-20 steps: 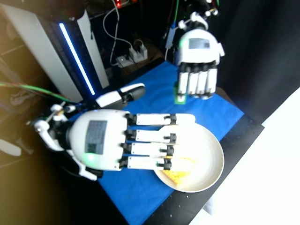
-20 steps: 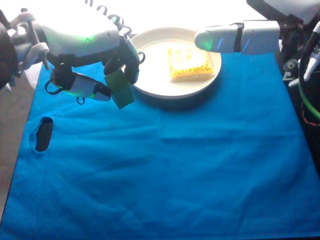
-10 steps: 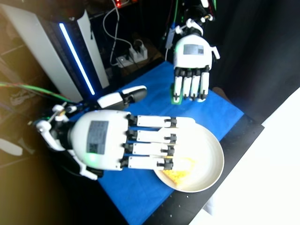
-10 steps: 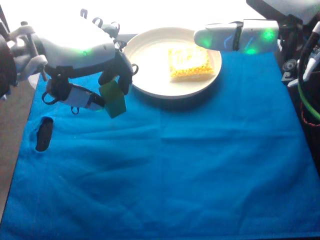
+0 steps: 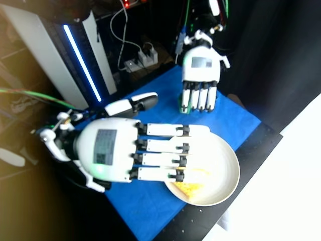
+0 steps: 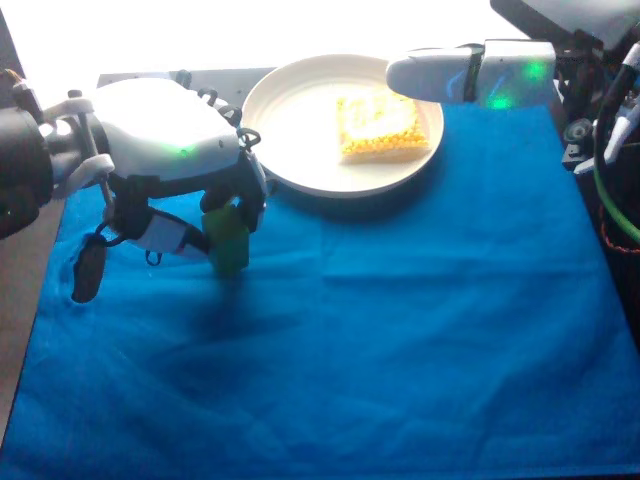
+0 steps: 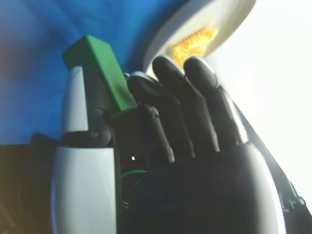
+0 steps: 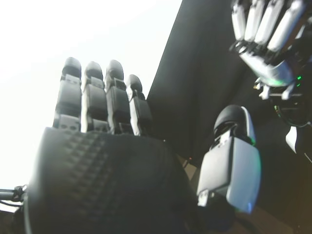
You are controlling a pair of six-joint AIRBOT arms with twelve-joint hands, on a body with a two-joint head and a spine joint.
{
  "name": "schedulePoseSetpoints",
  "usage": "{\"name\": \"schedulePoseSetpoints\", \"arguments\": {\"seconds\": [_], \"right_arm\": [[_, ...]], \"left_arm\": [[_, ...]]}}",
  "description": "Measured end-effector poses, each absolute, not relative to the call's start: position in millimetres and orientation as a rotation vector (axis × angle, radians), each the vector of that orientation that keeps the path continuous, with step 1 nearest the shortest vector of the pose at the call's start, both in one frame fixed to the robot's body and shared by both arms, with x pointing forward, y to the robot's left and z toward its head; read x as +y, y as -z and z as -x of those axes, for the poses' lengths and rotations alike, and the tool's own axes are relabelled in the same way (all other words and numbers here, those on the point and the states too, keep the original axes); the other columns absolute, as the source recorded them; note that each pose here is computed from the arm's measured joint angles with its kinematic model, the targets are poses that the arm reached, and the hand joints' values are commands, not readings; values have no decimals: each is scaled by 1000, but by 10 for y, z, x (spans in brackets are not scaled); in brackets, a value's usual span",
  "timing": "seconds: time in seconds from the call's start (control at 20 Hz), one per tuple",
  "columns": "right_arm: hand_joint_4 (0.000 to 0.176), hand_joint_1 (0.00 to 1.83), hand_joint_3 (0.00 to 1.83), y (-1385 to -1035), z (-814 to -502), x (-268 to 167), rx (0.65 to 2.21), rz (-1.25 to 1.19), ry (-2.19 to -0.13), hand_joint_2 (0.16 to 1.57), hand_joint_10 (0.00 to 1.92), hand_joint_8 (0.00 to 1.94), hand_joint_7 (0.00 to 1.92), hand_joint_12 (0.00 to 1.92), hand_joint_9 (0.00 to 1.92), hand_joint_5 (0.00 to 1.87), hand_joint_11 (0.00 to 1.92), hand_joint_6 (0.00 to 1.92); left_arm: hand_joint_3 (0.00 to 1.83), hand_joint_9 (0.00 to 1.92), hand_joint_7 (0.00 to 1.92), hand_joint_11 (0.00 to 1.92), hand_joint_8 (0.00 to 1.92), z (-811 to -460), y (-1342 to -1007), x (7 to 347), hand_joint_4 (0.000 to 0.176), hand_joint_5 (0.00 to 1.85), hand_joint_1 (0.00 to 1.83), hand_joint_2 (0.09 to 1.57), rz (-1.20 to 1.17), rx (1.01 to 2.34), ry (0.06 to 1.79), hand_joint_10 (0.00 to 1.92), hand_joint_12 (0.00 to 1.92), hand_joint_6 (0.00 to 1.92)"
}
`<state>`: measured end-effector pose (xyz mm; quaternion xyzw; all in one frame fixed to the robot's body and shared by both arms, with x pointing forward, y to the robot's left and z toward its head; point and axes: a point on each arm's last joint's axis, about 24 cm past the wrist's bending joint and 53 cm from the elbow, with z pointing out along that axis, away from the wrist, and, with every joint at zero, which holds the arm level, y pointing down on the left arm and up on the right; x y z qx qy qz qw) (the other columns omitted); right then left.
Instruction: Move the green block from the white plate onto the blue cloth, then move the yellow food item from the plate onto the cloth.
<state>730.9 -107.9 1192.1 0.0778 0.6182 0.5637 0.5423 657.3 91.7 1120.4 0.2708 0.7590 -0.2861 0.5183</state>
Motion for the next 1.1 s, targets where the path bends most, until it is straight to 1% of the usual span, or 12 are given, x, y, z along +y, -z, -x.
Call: {"name": "schedulePoseSetpoints", "arguments": {"seconds": [0.2, 0.25, 0.4, 0.45, 0.5, 0.55, 0.6, 0.65, 0.75, 0.95, 1.05, 1.1], "right_arm": [[59, 254, 0, -11917, -7308, -1072, 1469, -186, -1340, 871, 2, 0, 221, 123, 89, 150, 0, 1], [53, 244, 1, -11915, -7306, -1066, 1469, -185, -1342, 874, 0, 0, 208, 114, 74, 145, 0, 0], [50, 234, 1, -11913, -7305, -1059, 1469, -185, -1342, 883, 3, 2, 213, 76, 76, 145, 0, 2], [60, 226, 0, -11913, -7305, -1060, 1469, -185, -1343, 880, 2, 2, 213, 75, 75, 144, 0, 2], [62, 225, 0, -11913, -7305, -1060, 1469, -185, -1343, 882, 3, 0, 210, 47, 68, 141, 0, 0], [64, 233, 0, -11912, -7305, -1059, 1470, -185, -1342, 882, 5, 1, 213, 46, 74, 145, 7, 2], [65, 234, 1, -11912, -7305, -1060, 1469, -185, -1342, 892, 2, 0, 209, 15, 68, 144, 1, 1], [56, 214, 4, -11912, -7306, -1061, 1469, -185, -1342, 901, 7, 2, 214, 25, 83, 144, 35, 1], [57, 217, 0, -11910, -7304, -1055, 1470, -185, -1343, 894, 8, 4, 220, 28, 90, 151, 36, 2], [48, 220, 5, -11907, -7305, -1058, 1470, -185, -1342, 919, 15, 4, 227, 63, 121, 171, 87, 9], [54, 249, 0, -11904, -7306, -1057, 1472, -181, -1340, 894, 0, 0, 207, 38, 71, 160, 11, 1], [49, 245, 0, -11904, -7308, -1061, 1472, -180, -1338, 903, 7, 3, 210, 50, 82, 160, 31, 1]], "left_arm": [[1, 727, 861, 428, 1334, -6601, -11205, 948, 0, 1053, 1227, 1138, -643, 1822, 680, 984, 1419, 699], [0, 730, 855, 419, 1320, -6602, -11204, 949, 0, 1081, 1227, 1133, -643, 1823, 679, 935, 1385, 673], [2, 641, 844, 199, 1371, -6600, -11200, 940, 0, 1035, 1227, 1145, -644, 1823, 681, 912, 1473, 714], [0, 595, 756, 188, 991, -6604, -11198, 939, 117, 1006, 1063, 1108, -644, 1823, 680, 964, 1470, 892], [2, 567, 754, 186, 808, -6602, -11192, 940, 164, 1007, 1034, 1091, -645, 1824, 679, 995, 1474, 918], [0, 505, 692, 162, 679, -6602, -11192, 940, 39, 852, 986, 1006, -644, 1824, 680, 971, 1434, 392], [0, 504, 696, 223, 519, -6602, -11192, 940, 31, 844, 968, 952, -644, 1824, 680, 877, 1378, 153], [0, 525, 726, 253, 377, -6602, -11194, 939, 33, 850, 973, 933, -644, 1824, 681, 789, 1332, 58], [3, 582, 763, 291, 182, -6604, -11196, 940, 41, 812, 1008, 842, -641, 1824, 682, 599, 1208, 5], [0, 531, 693, 98, 27, -6637, -11212, 969, 46, 709, 1026, 793, -622, 1824, 685, 475, 1323, 0], [0, 318, 573, 5, 0, -6650, -11224, 981, 80, 580, 901, 819, -612, 1823, 689, 687, 1370, 0], [0, 257, 563, 0, 2, -6649, -11235, 976, 78, 527, 860, 838, -606, 1820, 696, 848, 1437, 0]]}}
